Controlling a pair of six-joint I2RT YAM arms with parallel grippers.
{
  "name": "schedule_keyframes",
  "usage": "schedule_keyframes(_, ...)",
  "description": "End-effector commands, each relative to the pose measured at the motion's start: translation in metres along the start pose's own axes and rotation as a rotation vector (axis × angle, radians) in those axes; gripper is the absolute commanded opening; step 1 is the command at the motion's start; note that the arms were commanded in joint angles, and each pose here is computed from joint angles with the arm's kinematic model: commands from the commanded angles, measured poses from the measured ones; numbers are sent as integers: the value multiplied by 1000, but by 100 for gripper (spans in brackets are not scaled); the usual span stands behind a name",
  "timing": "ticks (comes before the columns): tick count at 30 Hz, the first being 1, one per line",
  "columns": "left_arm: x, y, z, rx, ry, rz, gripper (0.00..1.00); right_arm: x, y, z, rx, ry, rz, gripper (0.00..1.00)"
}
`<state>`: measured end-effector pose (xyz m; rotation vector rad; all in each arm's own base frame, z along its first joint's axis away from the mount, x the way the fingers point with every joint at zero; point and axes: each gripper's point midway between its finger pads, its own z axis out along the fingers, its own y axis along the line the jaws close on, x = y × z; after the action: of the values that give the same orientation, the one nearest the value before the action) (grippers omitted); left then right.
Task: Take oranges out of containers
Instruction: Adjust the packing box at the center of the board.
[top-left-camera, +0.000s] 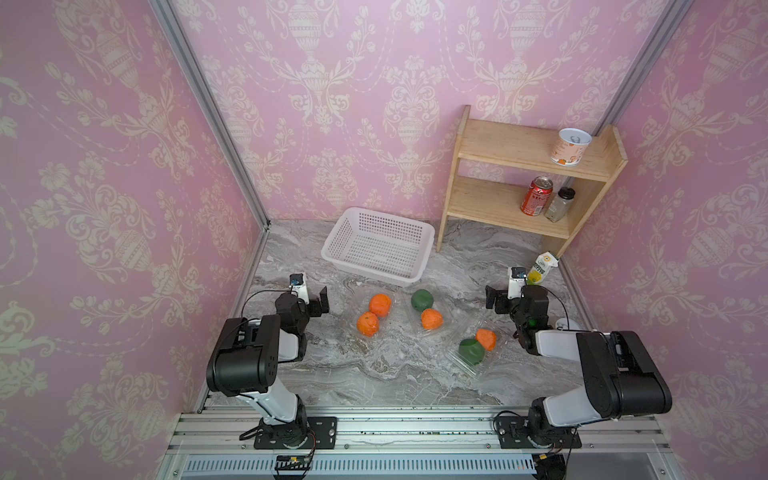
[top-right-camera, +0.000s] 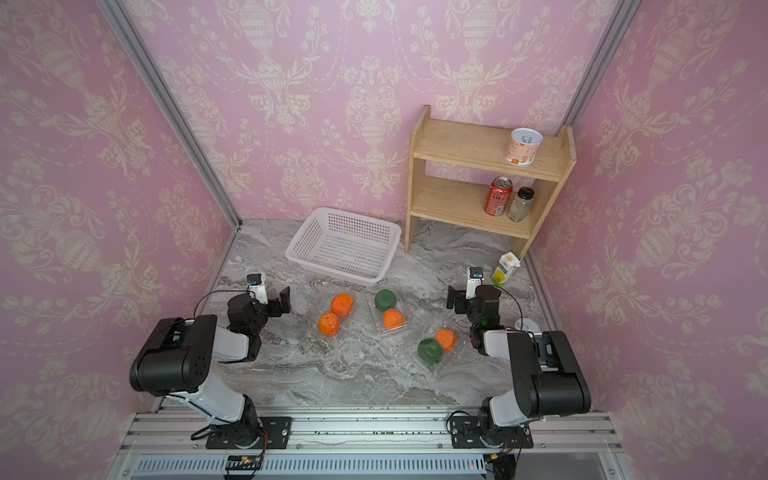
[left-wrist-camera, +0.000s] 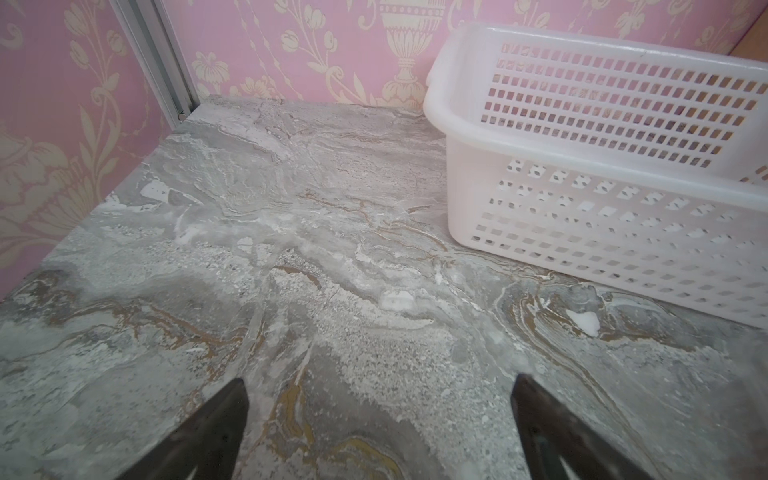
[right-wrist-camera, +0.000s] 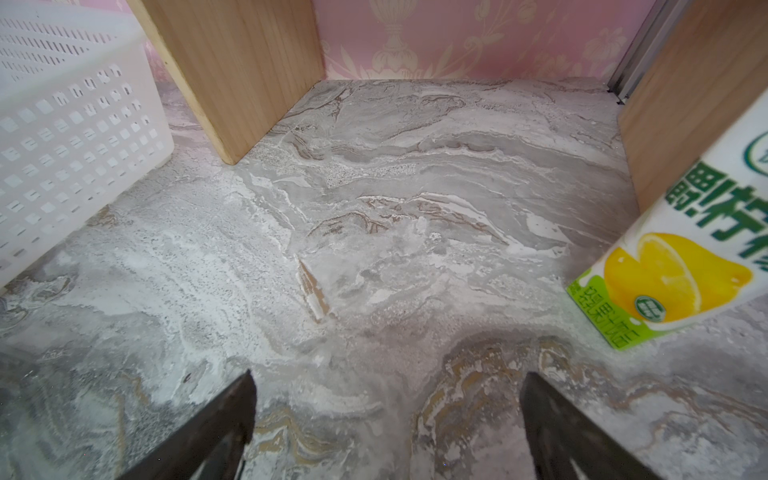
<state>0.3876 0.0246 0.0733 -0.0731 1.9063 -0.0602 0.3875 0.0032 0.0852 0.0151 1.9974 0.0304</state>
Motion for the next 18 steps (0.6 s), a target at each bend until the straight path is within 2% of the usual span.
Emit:
schedule_keyframes(1, -6, 5, 5, -37, -6, -11, 99, -9, 4, 4, -15, -21, -2, 100)
schedule_keyframes(7, -5, 4, 6, -72, 2, 11, 99, -10, 4, 3, -13, -26, -2, 100)
schedule_keyframes(13, -16, 20, -9, -170, -61, -17, 99, -12, 2, 4, 2, -25, 4, 100)
schedule_keyframes(15, -23, 23, -17, -195, -81, -19, 99, -17, -4, 4, 35, -2, 17, 100)
schedule_keyframes(18, -32, 22, -25, -232, -89, 6, 99, -23, -4, 12, 43, 107, 23, 100)
